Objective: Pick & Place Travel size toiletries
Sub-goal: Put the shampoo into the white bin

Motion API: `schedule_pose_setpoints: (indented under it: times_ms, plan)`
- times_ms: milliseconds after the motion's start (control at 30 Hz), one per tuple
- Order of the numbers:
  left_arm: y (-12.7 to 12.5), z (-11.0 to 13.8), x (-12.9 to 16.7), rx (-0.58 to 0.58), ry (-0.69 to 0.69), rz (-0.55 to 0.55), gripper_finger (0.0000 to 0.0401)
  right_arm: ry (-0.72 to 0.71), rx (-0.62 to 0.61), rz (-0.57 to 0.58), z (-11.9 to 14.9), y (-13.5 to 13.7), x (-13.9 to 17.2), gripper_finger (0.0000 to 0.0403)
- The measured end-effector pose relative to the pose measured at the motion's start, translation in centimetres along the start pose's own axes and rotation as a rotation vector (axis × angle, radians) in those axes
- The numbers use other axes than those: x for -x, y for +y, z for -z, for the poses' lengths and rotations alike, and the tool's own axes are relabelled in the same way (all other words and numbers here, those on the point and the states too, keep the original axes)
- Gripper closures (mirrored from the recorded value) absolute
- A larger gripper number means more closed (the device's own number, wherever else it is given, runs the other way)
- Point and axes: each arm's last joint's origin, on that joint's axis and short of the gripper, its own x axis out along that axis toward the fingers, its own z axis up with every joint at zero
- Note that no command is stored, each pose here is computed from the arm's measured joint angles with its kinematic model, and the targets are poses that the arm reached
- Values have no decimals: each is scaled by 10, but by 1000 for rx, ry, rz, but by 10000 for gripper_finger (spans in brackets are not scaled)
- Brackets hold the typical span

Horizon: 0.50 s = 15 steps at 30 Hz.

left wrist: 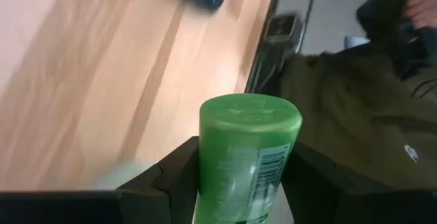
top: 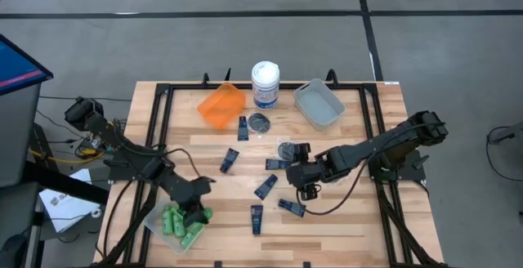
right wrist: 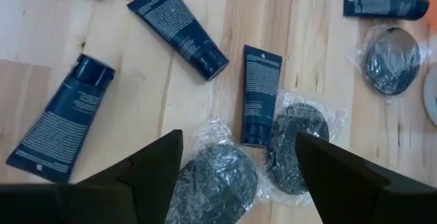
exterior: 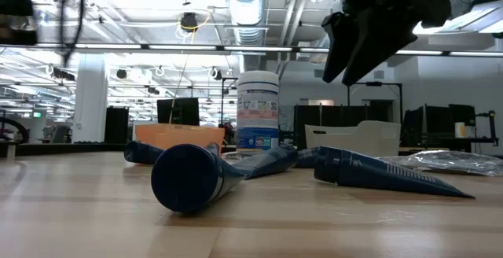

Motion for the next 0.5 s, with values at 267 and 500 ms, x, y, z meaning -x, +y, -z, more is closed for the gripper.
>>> schedule_pose_setpoints:
  times_ms: [267, 500]
  plan:
    - [5, 30, -1, 158, 112, -128, 230, 6, -8, 0, 1, 0, 0, 127]
    - [10, 44, 1, 247, 117, -228, 230, 7, -7, -1, 1, 0, 0, 127]
